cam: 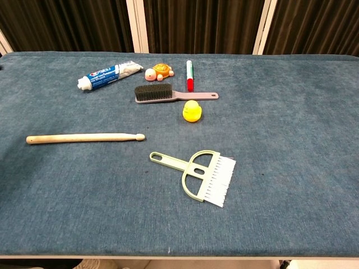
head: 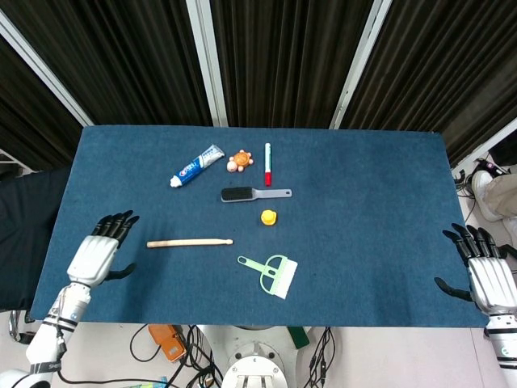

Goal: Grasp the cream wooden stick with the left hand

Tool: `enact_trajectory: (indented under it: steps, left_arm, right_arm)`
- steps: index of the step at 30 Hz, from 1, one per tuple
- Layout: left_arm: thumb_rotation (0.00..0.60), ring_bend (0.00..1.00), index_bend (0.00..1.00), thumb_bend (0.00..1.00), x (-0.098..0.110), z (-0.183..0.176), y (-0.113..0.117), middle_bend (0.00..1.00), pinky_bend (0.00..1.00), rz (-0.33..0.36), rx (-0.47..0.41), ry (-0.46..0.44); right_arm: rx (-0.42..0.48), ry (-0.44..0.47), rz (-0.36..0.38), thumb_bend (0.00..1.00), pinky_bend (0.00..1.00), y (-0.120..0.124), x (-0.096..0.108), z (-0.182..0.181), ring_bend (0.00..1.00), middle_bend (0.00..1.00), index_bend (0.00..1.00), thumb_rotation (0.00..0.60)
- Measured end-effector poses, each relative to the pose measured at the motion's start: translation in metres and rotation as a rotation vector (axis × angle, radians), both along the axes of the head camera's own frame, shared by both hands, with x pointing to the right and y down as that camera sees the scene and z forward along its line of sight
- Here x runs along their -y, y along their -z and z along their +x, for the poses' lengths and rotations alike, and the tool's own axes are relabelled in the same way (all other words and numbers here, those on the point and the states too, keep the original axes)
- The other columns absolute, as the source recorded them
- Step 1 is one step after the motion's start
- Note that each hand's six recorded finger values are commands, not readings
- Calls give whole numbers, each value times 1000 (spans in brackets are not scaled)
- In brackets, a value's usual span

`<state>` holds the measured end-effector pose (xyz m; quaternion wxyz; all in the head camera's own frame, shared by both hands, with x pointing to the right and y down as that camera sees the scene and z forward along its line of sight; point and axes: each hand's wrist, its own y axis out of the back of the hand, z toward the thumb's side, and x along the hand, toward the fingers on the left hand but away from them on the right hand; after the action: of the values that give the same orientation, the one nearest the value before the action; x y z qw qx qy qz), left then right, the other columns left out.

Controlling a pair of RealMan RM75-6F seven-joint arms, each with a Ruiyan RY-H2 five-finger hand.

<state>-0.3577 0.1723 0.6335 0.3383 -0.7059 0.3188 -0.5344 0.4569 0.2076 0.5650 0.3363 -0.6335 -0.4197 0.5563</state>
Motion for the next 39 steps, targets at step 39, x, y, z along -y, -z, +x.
enact_trajectory:
  steps: [39]
  left_arm:
    - [600,102,345,228,32,102,-81,371,77,-141,83,0]
  right_arm:
    - [10,-4,-22,292,0,-3,1,1,85,137,211,600]
